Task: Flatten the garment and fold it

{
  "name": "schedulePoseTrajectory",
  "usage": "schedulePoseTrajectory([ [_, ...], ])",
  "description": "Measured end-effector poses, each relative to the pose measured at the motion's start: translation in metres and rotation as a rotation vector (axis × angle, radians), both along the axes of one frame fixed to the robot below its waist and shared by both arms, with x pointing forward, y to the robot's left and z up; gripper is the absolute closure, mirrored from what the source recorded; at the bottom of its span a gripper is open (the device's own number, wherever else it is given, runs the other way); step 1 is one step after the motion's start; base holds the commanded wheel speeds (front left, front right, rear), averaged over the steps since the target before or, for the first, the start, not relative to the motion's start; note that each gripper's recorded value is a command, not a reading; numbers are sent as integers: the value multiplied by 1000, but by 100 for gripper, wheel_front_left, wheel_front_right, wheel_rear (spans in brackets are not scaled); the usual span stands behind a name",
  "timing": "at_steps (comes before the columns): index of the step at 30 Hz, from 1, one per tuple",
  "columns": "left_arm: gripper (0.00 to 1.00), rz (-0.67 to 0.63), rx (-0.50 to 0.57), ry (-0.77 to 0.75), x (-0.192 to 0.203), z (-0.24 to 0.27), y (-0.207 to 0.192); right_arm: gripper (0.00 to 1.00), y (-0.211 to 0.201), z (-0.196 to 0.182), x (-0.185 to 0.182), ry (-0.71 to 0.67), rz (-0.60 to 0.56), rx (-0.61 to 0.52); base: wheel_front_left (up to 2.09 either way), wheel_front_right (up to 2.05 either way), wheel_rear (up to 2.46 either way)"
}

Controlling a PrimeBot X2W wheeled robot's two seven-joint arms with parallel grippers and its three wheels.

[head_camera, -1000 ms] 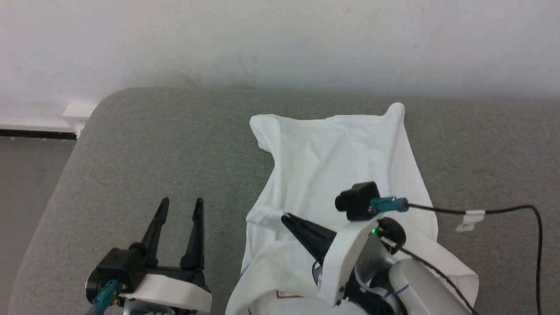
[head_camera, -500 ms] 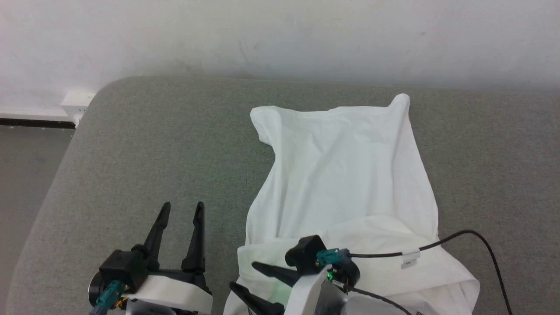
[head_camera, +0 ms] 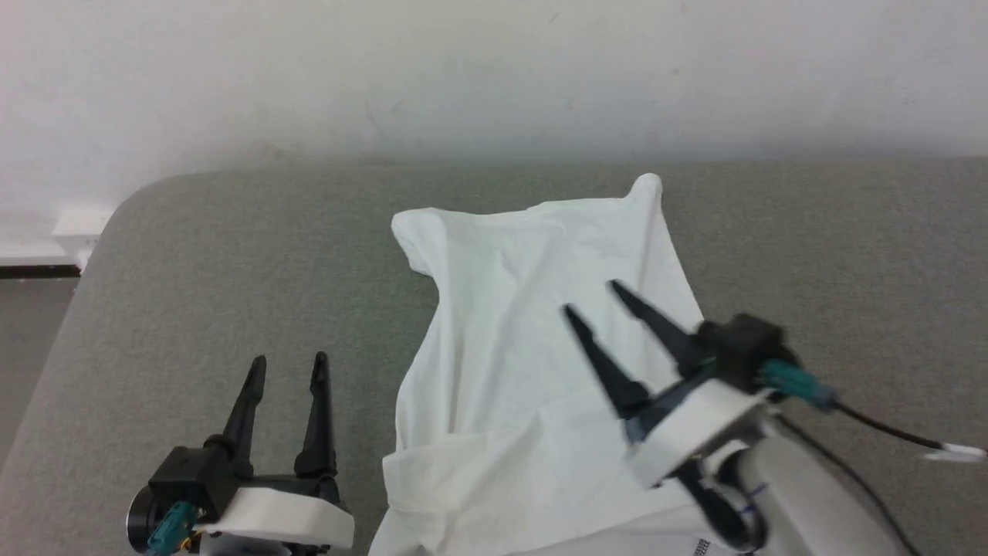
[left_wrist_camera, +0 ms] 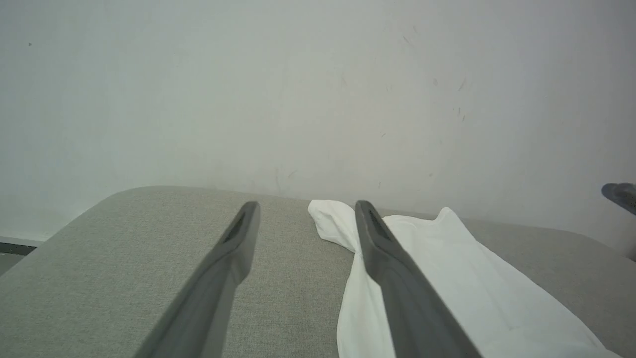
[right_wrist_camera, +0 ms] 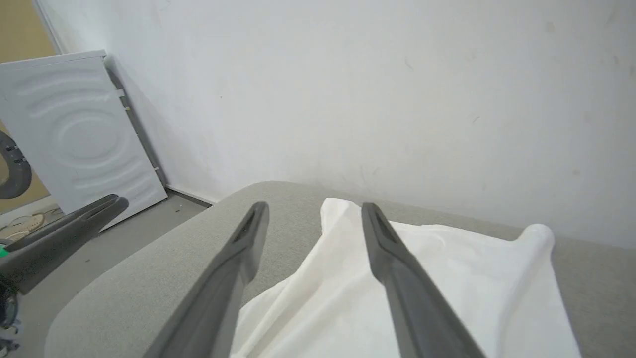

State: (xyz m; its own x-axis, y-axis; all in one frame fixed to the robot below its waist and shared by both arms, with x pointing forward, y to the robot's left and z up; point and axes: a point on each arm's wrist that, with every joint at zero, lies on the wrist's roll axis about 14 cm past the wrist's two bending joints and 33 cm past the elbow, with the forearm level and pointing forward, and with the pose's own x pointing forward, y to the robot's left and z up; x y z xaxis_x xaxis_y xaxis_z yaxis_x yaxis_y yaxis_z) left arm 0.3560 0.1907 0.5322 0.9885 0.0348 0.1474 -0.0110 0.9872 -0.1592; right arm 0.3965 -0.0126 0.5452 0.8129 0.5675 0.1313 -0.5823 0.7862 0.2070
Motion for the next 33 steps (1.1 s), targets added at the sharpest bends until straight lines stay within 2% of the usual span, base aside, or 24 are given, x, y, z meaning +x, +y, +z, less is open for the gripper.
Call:
schedulePoseTrajectory([
  [8, 0, -14, 4, 8, 8, -3, -8, 0, -125, 2, 3, -2, -350, -73, 0, 0, 0],
  [14, 0, -11, 20, 35, 23, -12, -6, 0, -184, 1, -11, 26, -528, -112, 0, 0, 0],
  [20, 0, -34, 38, 39, 60, -4, -11, 0, -199, -9, -27, 78, -594, -107, 0, 0, 0],
  [25, 0, -90, 63, 39, 109, 12, -22, 0, -204, -14, -29, 100, -620, -100, 0, 0, 0],
  [31, 0, -203, 117, 138, 175, 13, -44, 0, -210, -29, -24, 143, -640, -102, 0, 0, 0],
  [33, 0, -231, 129, 222, 194, 2, -49, 0, -211, -32, -20, 148, -646, -103, 0, 0, 0],
])
